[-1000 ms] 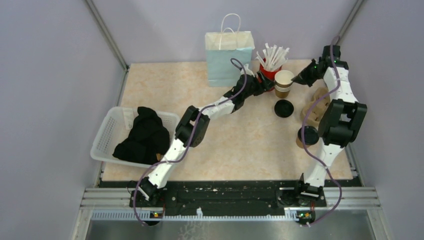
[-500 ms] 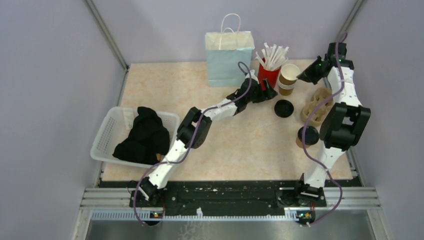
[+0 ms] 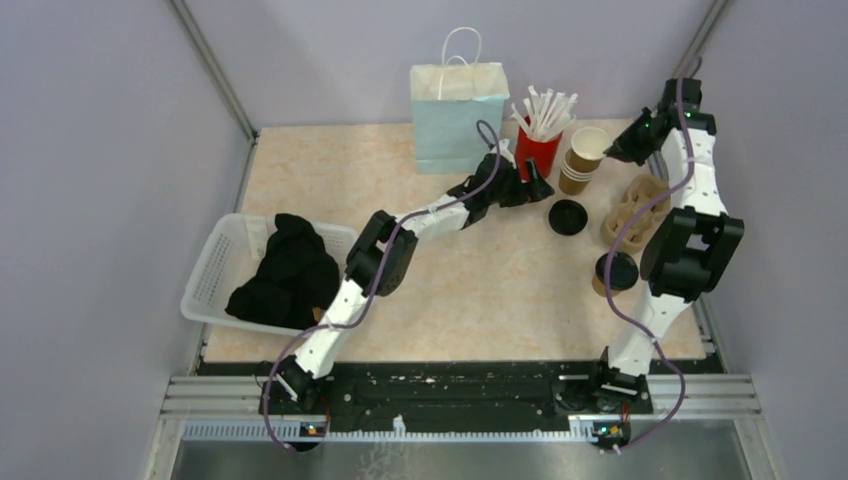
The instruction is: Pack the takeout coffee
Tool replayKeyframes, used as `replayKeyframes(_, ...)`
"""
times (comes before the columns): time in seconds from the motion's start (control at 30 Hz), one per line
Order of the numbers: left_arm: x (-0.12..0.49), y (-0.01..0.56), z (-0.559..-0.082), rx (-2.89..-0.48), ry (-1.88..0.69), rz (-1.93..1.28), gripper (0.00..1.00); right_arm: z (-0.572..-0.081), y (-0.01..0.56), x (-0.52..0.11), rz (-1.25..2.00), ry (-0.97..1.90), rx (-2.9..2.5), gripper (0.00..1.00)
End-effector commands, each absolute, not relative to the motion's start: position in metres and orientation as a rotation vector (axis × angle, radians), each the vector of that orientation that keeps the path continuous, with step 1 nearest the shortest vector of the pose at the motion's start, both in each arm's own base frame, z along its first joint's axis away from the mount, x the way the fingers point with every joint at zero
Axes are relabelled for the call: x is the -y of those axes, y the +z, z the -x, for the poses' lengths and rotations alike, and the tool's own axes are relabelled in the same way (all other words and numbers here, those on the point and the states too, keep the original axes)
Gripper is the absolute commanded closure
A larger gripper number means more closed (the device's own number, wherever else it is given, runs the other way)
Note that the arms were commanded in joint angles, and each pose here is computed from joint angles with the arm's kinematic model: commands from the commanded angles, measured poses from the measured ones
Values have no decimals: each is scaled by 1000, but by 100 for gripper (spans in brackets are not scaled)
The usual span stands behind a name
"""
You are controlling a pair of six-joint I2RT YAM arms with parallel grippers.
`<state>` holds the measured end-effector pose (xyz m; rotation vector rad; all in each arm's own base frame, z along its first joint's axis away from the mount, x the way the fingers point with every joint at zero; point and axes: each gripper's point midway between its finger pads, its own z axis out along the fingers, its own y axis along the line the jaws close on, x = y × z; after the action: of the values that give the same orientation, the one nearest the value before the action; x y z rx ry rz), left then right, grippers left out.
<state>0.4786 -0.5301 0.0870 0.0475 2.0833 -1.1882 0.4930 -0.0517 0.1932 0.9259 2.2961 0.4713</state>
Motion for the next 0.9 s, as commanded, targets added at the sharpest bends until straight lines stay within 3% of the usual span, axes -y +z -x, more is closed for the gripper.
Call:
replayKeyframes(0.0, 521, 190, -468, -1930, -1276, -154, 1, -495, 254, 66, -816, 399, -2208, 100)
replayKeyframes(0.23, 466, 228, -435, -1981, -1237, -215, 2, -473, 297, 68, -749, 331, -2182, 100)
replayKeyframes(0.4, 406, 231, -396, -2150, -1104, -333, 2, -423, 308, 29, -560, 304, -2269, 100)
replayKeyframes(0.5, 371, 234, -362, -2254, -1012, -390, 1, -384, 287, -18, -402, 301, -2340, 100)
replayKeyframes(0.73, 301, 249, -269, -2288, -1039, -269, 2, -304, 211, -123, -115, 597, -2513, 100)
replayKeyframes(0.87, 271, 255, -233, -2293, -1042, -192, 1, -281, 184, -149, 27, 617, -2530, 100)
